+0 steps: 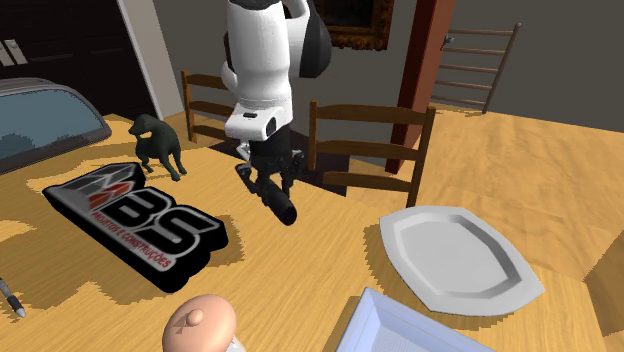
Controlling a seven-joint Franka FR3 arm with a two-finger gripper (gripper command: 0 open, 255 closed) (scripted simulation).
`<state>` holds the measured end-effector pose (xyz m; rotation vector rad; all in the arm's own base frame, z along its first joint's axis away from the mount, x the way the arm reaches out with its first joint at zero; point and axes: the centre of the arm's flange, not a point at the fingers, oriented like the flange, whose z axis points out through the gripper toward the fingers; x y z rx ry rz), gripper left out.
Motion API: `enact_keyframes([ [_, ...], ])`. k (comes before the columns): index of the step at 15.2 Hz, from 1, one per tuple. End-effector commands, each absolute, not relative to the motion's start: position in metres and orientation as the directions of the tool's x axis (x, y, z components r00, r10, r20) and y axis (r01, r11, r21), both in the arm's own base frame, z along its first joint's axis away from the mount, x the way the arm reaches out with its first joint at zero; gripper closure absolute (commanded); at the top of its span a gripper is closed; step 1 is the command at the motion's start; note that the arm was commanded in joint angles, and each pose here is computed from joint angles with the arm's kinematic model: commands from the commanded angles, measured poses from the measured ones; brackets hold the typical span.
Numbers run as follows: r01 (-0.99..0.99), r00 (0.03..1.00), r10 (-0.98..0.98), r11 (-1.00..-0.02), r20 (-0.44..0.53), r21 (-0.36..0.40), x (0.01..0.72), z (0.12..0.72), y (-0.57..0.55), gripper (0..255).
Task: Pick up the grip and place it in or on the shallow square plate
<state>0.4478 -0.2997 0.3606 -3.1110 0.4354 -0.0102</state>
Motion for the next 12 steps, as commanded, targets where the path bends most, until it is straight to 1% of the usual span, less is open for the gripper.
enact_keyframes([
  [1,-0.275,0.962,-0.275,-0.962,0.006,-0.001,0.447,0.371,-0.3,255],
  [3,-0.275,0.962,-0.275,-0.962,0.006,-0.001,0.447,0.382,-0.3,255],
  [12,-0.275,0.962,-0.275,-0.962,0.006,-0.001,0.549,0.385,-0.239,255],
])
